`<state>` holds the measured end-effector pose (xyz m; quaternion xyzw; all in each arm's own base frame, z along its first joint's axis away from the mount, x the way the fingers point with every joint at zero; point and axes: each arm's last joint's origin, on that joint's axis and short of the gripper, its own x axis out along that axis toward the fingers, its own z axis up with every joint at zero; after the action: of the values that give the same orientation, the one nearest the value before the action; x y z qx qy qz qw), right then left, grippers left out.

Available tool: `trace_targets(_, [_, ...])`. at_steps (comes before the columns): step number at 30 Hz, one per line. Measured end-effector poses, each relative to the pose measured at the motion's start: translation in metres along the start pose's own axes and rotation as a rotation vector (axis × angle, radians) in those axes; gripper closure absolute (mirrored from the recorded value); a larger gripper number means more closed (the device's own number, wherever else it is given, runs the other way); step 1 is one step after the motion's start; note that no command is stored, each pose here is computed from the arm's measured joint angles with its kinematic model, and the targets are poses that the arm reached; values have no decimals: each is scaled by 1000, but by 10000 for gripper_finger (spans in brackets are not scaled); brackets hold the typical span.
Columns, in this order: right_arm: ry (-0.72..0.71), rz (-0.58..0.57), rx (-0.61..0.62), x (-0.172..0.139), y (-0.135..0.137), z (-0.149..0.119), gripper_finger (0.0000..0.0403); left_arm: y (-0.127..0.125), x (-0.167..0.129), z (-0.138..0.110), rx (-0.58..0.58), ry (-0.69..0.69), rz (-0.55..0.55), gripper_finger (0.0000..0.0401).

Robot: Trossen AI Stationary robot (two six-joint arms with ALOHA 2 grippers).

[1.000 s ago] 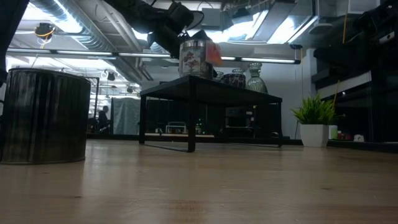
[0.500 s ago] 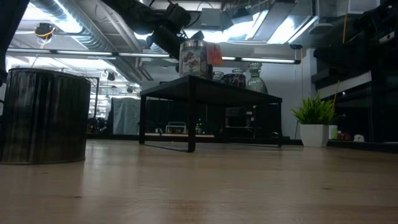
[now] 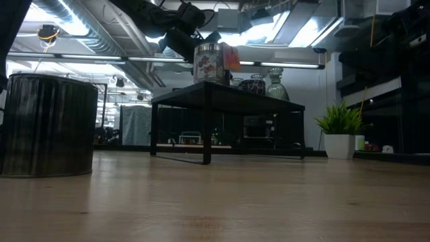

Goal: Pick & Place candle stick holders
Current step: Put the green glass candle holder on the shelf aligned with the green glass candle holders

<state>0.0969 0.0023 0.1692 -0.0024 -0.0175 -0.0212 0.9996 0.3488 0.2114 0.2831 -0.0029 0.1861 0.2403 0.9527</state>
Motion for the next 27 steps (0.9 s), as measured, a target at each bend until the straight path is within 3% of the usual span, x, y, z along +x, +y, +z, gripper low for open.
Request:
trace_targets(18, [0, 0, 0, 0, 0, 0, 402, 2, 5, 1, 42, -47, -29, 399])
trace_targets(27, [0, 0, 0, 0, 0, 0, 402, 3, 2, 7, 69, -97, 18, 399])
